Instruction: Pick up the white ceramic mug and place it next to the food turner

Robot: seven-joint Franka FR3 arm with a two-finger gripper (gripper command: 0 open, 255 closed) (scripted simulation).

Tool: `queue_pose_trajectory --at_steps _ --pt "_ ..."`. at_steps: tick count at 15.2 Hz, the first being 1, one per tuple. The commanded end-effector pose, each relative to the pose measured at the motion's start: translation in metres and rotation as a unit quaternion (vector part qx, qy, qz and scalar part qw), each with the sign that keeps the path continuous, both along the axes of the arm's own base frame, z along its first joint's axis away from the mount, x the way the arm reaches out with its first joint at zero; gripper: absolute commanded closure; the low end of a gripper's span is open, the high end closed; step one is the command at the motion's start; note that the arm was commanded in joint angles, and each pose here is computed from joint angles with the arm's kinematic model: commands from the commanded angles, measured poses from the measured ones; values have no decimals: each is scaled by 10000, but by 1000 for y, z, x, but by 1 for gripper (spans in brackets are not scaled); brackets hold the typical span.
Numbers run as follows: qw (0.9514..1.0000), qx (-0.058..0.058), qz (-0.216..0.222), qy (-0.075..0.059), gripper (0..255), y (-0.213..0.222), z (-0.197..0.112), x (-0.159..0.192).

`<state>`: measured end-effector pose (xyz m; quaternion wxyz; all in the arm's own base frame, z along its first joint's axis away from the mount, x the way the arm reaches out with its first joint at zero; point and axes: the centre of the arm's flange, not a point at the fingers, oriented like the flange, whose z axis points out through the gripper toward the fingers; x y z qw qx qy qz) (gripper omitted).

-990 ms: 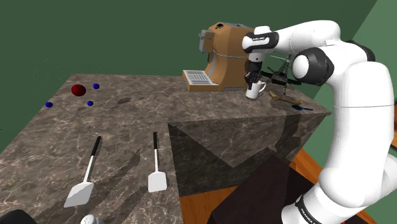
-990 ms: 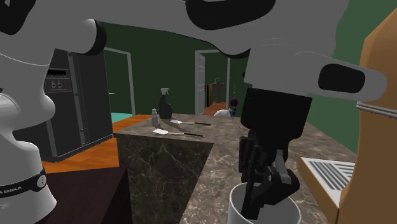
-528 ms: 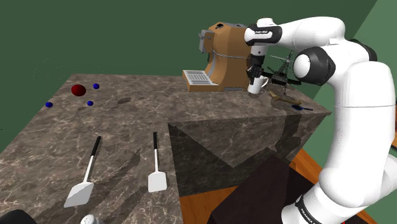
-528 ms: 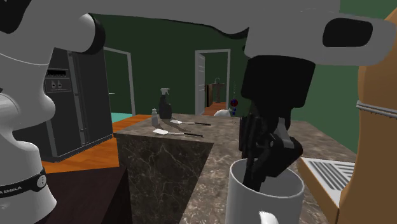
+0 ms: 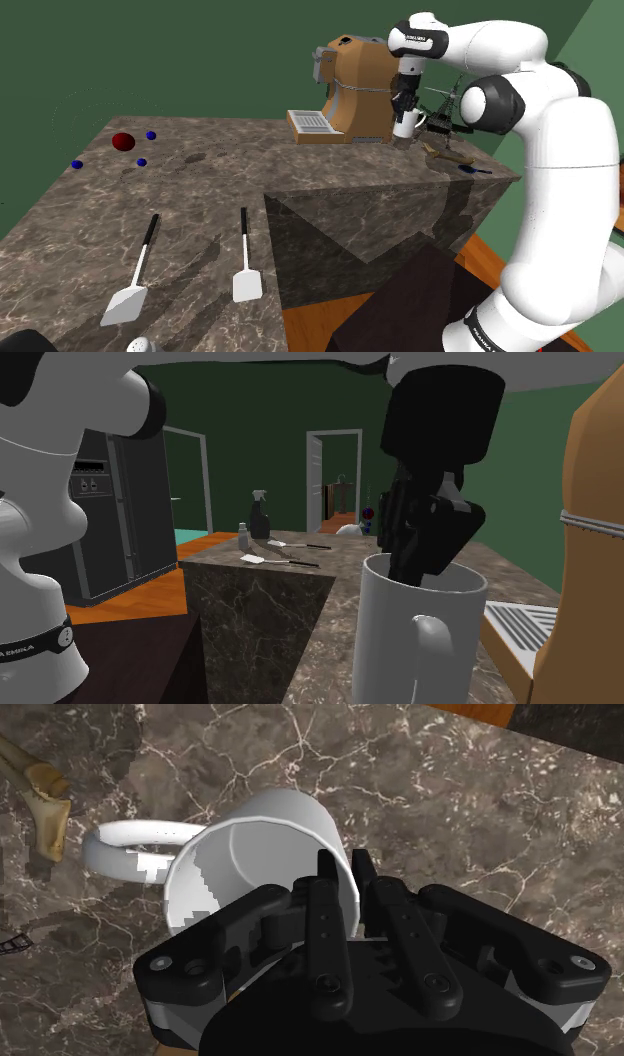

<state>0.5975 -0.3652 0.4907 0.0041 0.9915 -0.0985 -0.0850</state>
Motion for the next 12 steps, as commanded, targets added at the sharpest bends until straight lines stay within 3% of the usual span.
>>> queue_pose_trajectory --at_steps 1,6,12 --pt "10000 1 0 2 255 -1 9 1" --pt "10000 1 0 2 255 -1 31 1" --pt "10000 1 1 2 255 74 32 -24"
